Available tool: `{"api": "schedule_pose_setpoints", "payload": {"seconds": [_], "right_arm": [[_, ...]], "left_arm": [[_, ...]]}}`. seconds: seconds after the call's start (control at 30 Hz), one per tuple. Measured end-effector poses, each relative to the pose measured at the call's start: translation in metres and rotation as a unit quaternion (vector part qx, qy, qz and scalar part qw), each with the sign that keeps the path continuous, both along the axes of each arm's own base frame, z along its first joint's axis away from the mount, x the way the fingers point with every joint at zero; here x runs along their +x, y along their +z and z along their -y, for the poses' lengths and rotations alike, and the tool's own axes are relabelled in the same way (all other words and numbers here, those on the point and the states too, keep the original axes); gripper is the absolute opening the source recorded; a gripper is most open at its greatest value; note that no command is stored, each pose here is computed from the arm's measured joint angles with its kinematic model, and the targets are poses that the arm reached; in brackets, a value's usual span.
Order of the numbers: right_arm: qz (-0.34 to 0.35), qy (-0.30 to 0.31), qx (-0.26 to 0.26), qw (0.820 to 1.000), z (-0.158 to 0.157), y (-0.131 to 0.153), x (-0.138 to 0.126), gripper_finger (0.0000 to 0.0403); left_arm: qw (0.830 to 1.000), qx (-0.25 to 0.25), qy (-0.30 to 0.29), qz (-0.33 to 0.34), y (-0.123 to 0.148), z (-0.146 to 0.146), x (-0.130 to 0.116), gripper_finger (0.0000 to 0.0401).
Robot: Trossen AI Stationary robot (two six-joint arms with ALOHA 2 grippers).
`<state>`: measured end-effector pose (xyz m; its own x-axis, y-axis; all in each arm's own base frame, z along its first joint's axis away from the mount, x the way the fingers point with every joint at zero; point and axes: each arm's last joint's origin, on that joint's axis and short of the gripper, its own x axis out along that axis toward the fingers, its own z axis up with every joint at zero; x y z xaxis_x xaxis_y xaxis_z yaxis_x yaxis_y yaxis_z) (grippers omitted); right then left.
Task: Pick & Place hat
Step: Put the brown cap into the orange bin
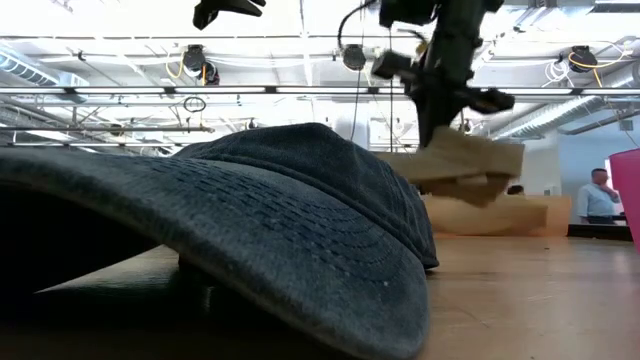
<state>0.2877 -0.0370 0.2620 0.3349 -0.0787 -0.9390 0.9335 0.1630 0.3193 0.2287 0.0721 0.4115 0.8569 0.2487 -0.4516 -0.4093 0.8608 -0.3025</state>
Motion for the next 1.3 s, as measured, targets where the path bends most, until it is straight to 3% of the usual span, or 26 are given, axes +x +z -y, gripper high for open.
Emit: {"api": "schedule_pose_setpoints", "payload": {"seconds": [0.13,0.27,0.53,1.0,1.3], "right_arm": [[0.09,0.021,-0.053,0.994,0.002,0.032,-0.01,0.0],[0.165,0.043,-0.142,0.975,0.009,0.057,-0.016,0.0],[0.112,0.063,-0.236,0.963,0.054,0.066,-0.039,0.0],[-0.003,0.117,-0.273,0.955,0.117,0.042,-0.067,0.0],[-0.007,0.1,-0.231,0.968,0.132,-0.003,-0.083,0.0]], "left_arm": [[1.0,-0.005,0.006,0.002,-0.001,-0.001,0.002,0.0093],[1.0,-0.003,0.005,0.003,0.0,-0.001,0.002,0.0093],[0.999,-0.031,0.029,0.009,-0.002,-0.002,0.003,0.0093],[0.997,-0.055,0.042,0.016,-0.002,-0.001,0.004,0.0093],[0.996,-0.072,0.047,0.007,-0.004,0.0,0.003,0.0093]]}}
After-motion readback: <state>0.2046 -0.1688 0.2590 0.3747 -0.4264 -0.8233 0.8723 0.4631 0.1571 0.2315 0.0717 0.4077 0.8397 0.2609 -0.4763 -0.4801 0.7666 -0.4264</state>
